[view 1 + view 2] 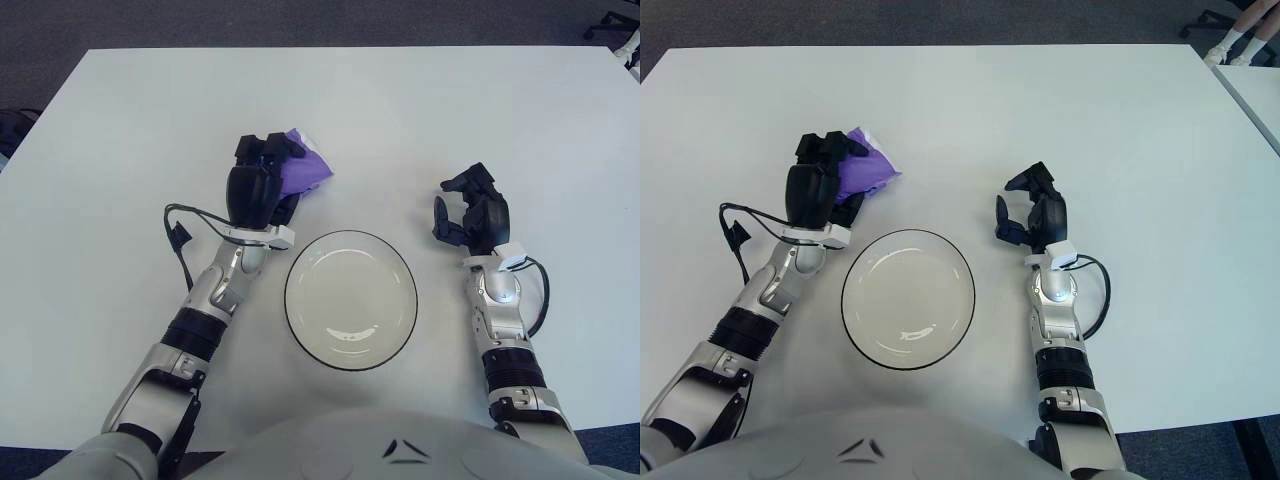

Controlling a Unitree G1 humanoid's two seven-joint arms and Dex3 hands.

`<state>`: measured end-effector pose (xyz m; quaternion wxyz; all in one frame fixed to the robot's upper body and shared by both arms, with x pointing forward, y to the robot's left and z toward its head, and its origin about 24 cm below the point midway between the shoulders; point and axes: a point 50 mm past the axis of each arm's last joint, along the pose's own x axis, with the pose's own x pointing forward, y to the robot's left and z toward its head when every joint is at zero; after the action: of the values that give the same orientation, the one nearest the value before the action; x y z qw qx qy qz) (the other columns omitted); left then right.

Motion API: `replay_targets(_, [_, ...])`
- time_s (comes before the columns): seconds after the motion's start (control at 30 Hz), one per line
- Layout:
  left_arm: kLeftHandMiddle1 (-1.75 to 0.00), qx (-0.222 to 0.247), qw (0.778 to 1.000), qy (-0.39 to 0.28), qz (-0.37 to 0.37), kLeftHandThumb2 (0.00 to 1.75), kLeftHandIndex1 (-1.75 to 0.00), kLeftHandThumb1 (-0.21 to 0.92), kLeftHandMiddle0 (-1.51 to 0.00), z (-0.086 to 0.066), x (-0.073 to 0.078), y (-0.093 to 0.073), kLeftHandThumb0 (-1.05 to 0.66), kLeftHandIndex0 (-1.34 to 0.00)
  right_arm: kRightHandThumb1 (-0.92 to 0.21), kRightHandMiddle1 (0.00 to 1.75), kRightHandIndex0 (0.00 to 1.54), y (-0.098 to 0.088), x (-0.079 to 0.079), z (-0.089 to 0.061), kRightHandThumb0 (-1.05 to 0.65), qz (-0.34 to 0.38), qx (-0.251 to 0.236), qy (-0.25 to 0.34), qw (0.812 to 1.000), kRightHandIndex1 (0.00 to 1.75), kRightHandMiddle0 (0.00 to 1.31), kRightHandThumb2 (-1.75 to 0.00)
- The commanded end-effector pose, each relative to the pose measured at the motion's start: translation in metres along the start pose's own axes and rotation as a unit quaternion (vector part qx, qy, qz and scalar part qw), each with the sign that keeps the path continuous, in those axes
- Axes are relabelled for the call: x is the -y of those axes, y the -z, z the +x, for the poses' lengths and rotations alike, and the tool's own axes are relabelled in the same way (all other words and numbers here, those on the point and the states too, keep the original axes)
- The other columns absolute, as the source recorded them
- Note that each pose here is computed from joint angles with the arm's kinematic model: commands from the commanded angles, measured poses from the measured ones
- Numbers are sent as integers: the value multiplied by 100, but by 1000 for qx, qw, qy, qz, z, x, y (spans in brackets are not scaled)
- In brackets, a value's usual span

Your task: Put the tissue paper into the plate.

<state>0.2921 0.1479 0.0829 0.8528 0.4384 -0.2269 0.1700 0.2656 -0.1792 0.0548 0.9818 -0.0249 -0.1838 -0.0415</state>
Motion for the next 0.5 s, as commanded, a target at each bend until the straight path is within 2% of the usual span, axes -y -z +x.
replay_targets(0.0, [-170,-12,1000,-26,-13,163,-175,4,-85,-4,-2,3,0,-57,-36,175,61,24,2,-25,-1,-10,-67,0,998,157,41,-122])
replay_targets(0.3, [-169,-27,997,-57,-33,162,-175,4,-85,-8,-6,4,0,-57,-35,175,63,24,1,-24,-1,-10,-66,-4,998,157,41,-123])
replay_targets(0.47, [-167,-27,996,-70,-41,166,-175,0,-89,-9,-8,4,0,-60,-35,175,63,24,1,-24,-1,-15,-71,1,997,158,41,-124])
